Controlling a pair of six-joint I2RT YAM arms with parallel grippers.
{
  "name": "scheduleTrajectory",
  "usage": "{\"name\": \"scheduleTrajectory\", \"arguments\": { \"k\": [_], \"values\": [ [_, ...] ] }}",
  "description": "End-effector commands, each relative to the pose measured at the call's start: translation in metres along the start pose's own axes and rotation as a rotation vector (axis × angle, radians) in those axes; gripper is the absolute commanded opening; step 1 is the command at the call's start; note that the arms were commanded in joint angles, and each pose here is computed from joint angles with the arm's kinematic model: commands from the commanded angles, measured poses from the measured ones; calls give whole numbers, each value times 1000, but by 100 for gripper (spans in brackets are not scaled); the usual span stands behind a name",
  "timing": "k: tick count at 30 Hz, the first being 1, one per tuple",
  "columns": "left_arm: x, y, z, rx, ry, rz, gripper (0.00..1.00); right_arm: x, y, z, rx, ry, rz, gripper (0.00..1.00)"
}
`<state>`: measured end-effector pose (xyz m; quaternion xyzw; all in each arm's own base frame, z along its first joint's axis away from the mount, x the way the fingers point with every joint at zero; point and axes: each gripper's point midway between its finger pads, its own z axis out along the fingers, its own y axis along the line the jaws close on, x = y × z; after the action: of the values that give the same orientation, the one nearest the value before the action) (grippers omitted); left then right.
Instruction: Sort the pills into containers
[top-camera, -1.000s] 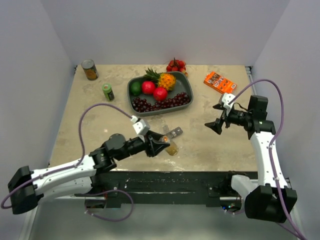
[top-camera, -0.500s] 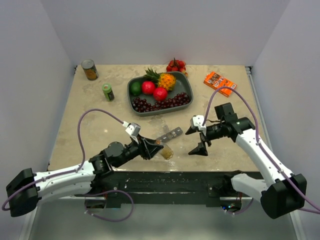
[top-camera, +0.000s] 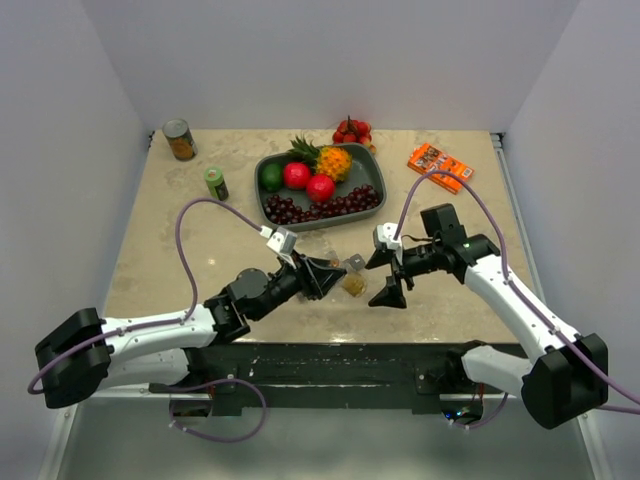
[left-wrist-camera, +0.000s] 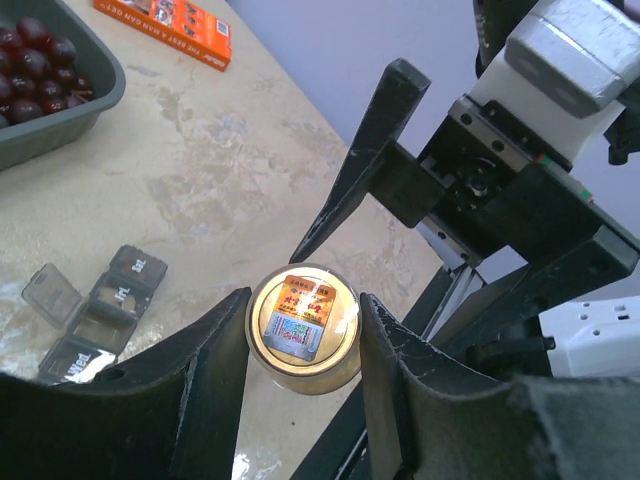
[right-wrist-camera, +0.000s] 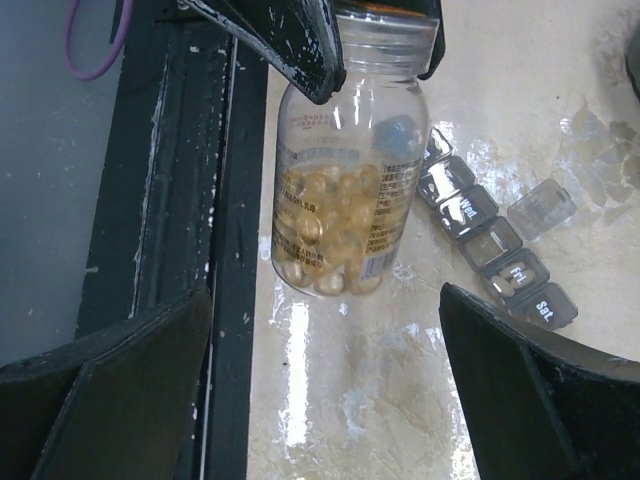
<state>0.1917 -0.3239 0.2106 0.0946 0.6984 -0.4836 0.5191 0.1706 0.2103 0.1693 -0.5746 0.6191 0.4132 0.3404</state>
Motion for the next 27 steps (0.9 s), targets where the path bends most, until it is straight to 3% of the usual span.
{"name": "scheduleTrajectory", "arguments": {
  "k": [1,10,16,20,22,24,26,27],
  "values": [
    [-52,-28,13,61,-185,-1,0,-14,-5,2,6,-44,27,99],
    [-57,-36,26,76,-208,-3,0,-26,-3,7,-45,-104,101,98],
    [-63,-47,36,84,-229,5,0,-28,-9,11,-53,-115,148,92],
    [-62,-47,39,74,-230,15,0,-29,-14,10,-26,-112,160,71],
    [-60,-46,39,72,-226,23,0,-28,-16,10,-6,-103,157,32],
    [-59,-46,37,76,-220,37,0,-27,-19,9,13,-97,154,6],
    [-57,-48,33,96,-209,54,0,-26,-21,8,30,-86,125,2],
    [-56,-48,32,101,-199,65,25,-25,-20,7,30,-80,122,1]
  ]
}}
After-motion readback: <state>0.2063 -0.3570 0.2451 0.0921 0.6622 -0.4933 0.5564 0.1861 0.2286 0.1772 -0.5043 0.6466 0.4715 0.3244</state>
